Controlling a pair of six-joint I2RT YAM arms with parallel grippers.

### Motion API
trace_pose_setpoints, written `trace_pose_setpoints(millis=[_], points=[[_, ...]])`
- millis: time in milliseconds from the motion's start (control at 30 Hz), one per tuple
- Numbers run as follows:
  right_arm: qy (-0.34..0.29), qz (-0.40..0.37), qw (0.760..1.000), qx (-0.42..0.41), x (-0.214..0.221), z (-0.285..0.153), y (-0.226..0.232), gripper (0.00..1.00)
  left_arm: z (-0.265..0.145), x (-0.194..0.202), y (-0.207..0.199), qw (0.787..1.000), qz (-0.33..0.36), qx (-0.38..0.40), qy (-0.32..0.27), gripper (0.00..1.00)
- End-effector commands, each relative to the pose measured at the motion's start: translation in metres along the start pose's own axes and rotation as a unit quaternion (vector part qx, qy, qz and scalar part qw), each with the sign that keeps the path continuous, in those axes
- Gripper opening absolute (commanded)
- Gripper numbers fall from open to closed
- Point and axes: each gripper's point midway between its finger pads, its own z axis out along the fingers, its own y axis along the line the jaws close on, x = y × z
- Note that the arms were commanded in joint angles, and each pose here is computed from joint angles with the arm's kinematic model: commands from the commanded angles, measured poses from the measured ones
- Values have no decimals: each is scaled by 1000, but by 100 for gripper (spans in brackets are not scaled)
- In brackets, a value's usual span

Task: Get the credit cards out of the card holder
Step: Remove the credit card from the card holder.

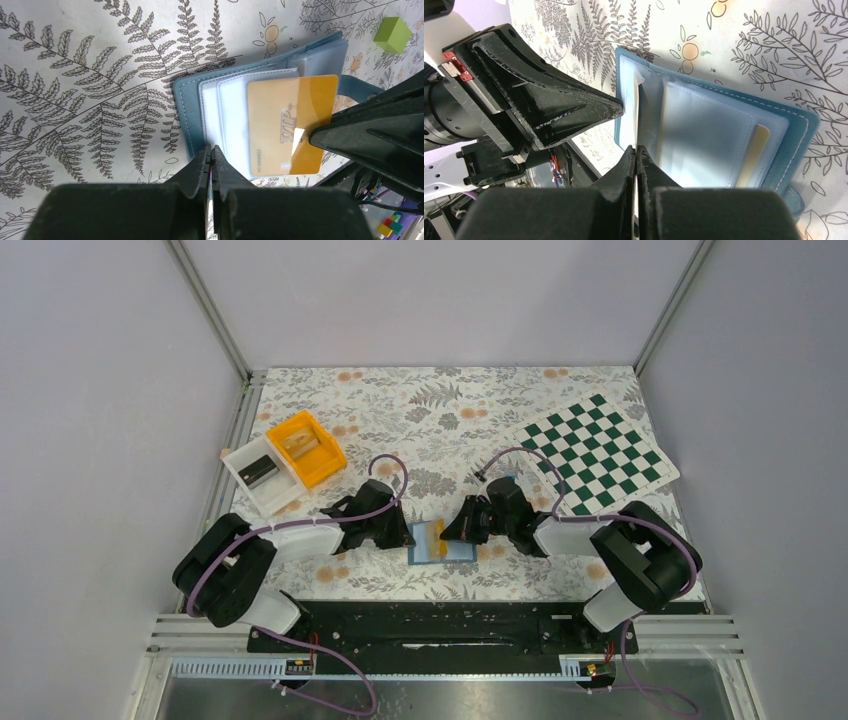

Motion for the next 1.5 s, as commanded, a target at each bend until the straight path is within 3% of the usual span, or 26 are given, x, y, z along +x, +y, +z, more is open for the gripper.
trace_pose_setpoints(millis=[0,233,333,400,500,767,933,1100,1267,1467], points=[[-19,-12,1000,-8,-9,-10,10,0,1,24,42,996,-1,-80,30,0],[-49,-19,998,30,-17,-31,5,0,-5,16,29,998,-3,-63,20,4],[-58,-20,998,28,-20,-39,13,0,-13,6,14,999,-1,-45,10,18],[-63,-19,997,26,-22,-45,18,0,-21,-4,0,1000,2,-30,0,38],[-78,-15,997,14,-27,-55,31,0,-41,-24,-30,999,15,12,-26,57],[-154,6,985,-76,-48,-95,83,0,-109,-50,-121,972,57,209,-86,77],[-181,15,969,-170,-53,-117,119,0,-132,-45,-154,944,71,311,-85,80],[-186,15,955,-230,-50,-132,138,0,-143,-37,-168,923,73,370,-74,69],[-178,9,950,-256,-42,-136,141,0,-145,-31,-172,913,54,399,-63,31],[-149,-19,955,-256,-27,-133,137,7,-150,-28,-176,904,42,423,-52,0]])
